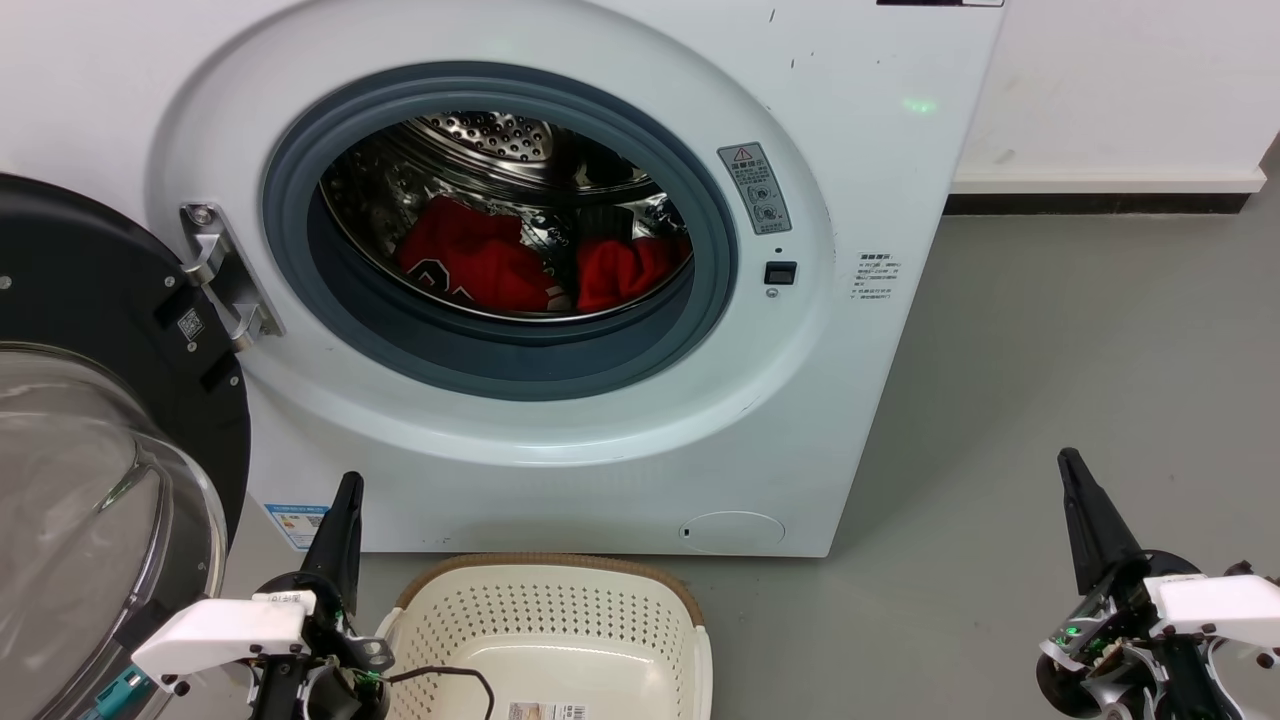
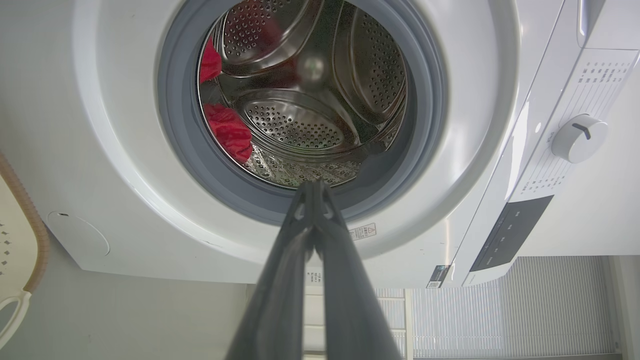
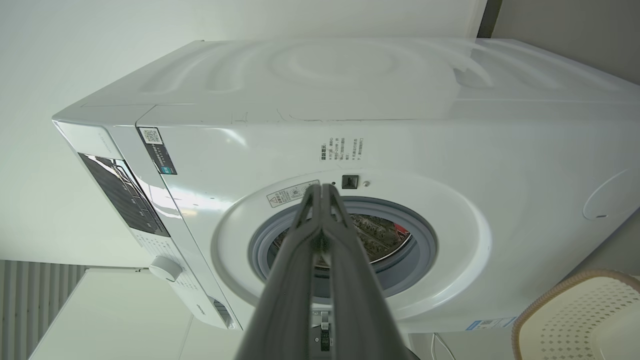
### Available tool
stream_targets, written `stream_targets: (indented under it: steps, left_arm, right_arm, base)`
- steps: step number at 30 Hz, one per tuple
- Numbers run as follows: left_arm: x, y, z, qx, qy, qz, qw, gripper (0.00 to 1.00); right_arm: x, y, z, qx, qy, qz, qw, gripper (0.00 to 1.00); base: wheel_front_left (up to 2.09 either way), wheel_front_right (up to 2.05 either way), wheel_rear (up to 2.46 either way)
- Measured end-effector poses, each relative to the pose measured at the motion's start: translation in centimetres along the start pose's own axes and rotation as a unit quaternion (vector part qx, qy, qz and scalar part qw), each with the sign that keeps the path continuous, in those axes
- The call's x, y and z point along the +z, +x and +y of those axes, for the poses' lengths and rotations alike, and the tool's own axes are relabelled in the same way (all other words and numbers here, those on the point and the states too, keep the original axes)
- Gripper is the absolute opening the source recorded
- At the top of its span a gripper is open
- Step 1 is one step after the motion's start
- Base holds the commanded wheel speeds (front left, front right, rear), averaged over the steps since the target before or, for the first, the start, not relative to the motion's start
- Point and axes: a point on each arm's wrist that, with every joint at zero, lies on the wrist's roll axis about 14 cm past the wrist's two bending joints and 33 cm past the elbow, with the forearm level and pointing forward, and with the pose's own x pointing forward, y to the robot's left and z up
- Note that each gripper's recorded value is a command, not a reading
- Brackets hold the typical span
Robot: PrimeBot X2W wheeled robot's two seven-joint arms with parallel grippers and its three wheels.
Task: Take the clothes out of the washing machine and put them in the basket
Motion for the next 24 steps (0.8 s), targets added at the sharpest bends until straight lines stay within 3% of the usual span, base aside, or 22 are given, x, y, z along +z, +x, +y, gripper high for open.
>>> stream_targets:
  steps: [24]
  left_arm:
    - [0.0, 0.0, 0.0, 0.0, 0.0, 0.0, 1.0, 0.0]
  right_arm:
    - [0.0, 0.0, 0.0, 0.0, 0.0, 0.0, 1.0, 0.0]
  base:
    - [0.0, 0.0, 0.0]
